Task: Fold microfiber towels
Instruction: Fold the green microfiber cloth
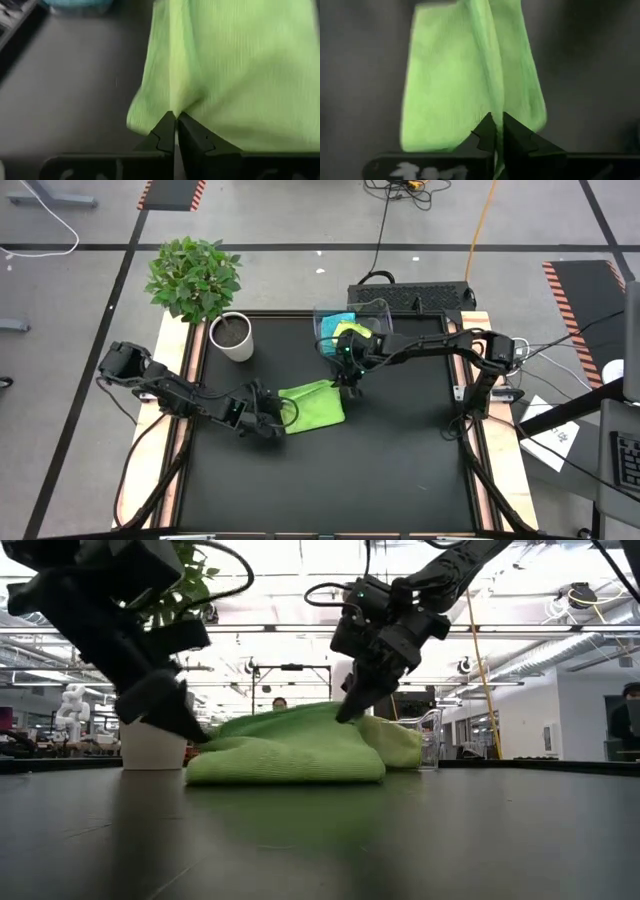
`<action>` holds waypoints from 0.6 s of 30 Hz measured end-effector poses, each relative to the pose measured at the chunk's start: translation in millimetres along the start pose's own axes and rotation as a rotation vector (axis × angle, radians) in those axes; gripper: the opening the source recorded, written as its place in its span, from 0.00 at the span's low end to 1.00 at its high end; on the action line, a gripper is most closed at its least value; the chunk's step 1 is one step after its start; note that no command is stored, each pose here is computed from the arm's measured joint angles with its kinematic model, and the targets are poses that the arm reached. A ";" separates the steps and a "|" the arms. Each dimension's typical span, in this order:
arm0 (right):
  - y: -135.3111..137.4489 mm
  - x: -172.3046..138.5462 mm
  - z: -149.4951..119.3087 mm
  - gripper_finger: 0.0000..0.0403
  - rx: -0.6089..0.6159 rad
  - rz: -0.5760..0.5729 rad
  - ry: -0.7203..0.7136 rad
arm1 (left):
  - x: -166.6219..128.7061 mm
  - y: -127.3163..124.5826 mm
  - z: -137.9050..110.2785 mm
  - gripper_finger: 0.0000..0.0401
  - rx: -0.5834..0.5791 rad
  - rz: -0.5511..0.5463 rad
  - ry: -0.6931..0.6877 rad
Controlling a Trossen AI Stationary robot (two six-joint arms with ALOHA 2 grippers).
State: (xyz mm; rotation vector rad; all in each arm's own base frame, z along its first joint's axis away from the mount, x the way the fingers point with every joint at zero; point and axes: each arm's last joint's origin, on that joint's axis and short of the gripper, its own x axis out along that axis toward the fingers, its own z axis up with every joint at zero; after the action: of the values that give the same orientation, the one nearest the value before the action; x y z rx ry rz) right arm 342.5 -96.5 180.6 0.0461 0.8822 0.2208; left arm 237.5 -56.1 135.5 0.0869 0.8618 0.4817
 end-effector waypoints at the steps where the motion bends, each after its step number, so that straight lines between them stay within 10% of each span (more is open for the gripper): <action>1: -0.1 -0.2 0.0 0.03 0.000 -0.002 0.000 | 0.3 0.6 -1.0 0.05 0.009 -0.001 0.010; 18: 0.7 0.7 7.0 0.43 -0.043 -0.017 -0.063 | -5.7 -5.2 -6.7 0.22 0.030 0.039 -0.009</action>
State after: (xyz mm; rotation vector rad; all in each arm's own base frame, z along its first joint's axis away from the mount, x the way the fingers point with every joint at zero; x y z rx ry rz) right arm 348.2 -95.4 184.6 0.0054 0.8145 0.2212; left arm 231.3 -64.0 133.8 0.1331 0.8600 0.5045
